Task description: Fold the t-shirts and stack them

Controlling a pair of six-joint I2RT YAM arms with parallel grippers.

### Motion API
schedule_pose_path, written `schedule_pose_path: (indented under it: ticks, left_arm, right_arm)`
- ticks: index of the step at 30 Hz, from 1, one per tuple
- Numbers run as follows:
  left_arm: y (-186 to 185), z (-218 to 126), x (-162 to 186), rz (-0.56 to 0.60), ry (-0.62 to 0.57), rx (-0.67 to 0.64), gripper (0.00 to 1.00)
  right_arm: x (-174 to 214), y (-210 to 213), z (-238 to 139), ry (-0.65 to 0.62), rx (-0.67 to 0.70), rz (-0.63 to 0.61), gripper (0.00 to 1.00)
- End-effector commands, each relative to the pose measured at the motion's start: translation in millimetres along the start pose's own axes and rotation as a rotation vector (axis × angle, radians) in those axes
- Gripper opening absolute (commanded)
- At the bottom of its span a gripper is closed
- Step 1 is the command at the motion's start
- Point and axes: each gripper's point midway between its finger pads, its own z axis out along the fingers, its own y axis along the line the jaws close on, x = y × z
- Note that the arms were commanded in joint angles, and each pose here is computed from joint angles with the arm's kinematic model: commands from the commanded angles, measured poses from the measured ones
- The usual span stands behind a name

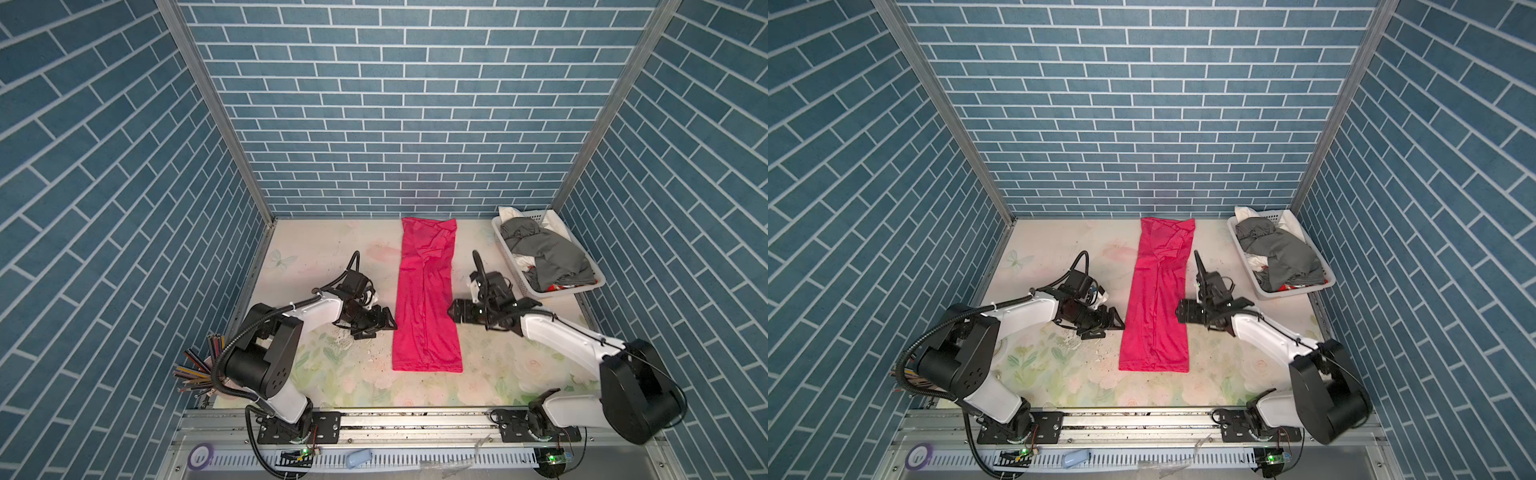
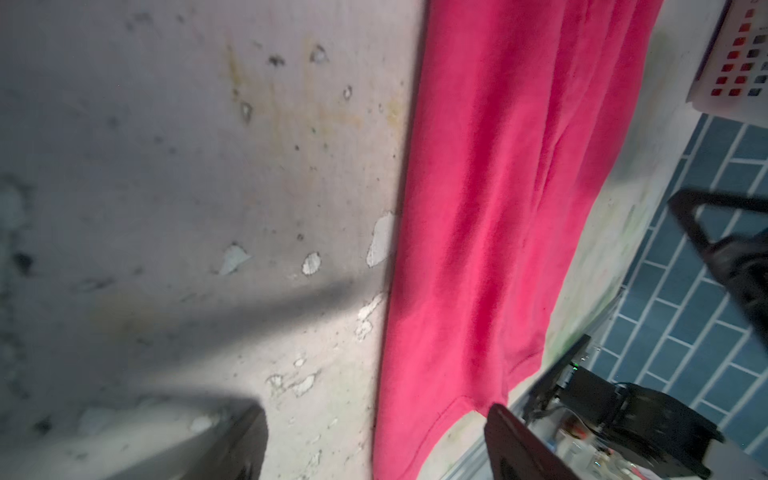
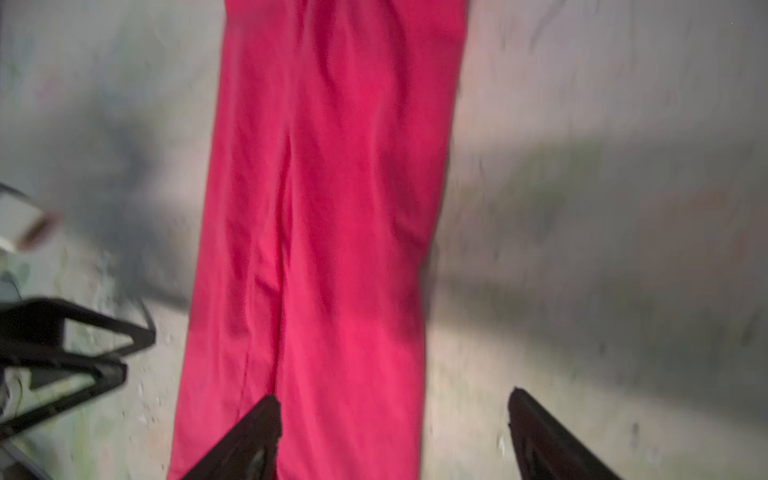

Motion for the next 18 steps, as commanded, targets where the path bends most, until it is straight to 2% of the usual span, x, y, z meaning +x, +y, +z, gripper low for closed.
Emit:
schedule_pose_path:
  ticks: [1, 6, 9, 13, 18]
  left_arm:
    - [-1.4, 8.4, 20.8, 0.046, 0.038, 0.000, 0.82]
    - [7.9, 14.7, 54.7, 0.069, 0.089, -0.051, 0.79]
    - [17.0, 11.3, 67.8, 0.064, 0.087, -0.078, 0.73]
    - [15.2, 14.9, 74.9, 0.072, 0.073, -0.098, 0.61]
    - [13.5, 23.1, 76.9, 0.012, 0.039, -0.036, 0.58]
  right_arm:
    - [41.9, -13.3, -9.6, 0.041, 0.060, 0.128, 0.81]
    - [93.9, -13.5, -3.2, 0.107, 0.066, 0.162, 0.75]
    - [115.6, -8.2, 6.0, 0.138, 0.051, 0.167, 0.72]
    - [131.0, -8.5, 16.1, 0.159, 0.072, 0.174, 0.70]
    - [137.0, -5.3, 25.0, 0.148, 0.024, 0.225, 0.61]
